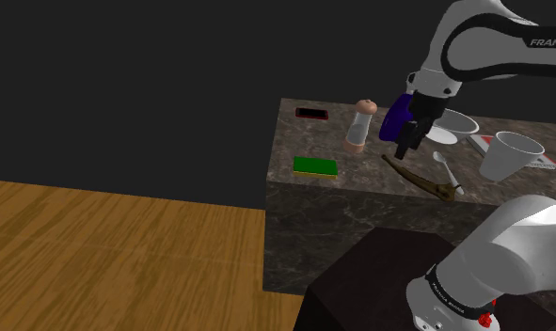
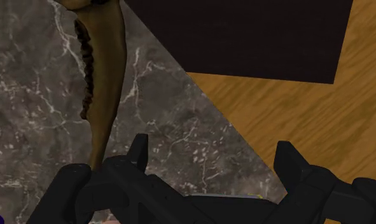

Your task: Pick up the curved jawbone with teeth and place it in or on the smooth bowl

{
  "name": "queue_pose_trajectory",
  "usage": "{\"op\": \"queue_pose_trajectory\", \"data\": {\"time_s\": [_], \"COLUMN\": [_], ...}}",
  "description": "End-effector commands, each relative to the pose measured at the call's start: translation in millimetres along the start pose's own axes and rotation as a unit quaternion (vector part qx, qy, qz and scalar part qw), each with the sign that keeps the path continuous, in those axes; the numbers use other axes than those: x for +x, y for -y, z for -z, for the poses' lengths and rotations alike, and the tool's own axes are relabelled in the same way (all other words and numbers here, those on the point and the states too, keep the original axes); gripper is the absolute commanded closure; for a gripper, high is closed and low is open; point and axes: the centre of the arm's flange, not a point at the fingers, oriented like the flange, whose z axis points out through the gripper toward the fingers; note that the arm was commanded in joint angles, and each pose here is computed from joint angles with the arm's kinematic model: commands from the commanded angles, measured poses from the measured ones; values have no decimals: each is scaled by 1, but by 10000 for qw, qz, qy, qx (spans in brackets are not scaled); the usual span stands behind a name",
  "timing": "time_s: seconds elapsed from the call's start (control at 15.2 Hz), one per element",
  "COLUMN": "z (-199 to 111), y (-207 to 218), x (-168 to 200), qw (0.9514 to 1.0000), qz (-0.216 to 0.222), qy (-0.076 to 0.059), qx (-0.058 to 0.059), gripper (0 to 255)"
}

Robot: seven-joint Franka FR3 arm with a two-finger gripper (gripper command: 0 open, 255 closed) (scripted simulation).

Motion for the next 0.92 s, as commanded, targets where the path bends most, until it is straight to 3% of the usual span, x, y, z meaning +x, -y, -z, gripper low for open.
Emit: {"op": "queue_pose_trajectory", "data": {"time_s": [0.0,0.53,0.86], "z": [-15,-72,-94], "y": [-23,-112,-113], "x": [-6,-24,-23], "qw": [10000,9998,9998], "qz": [9,9,9], "qy": [-35,-167,-170], "qx": [7,50,51], "gripper": [0,0,0]}}
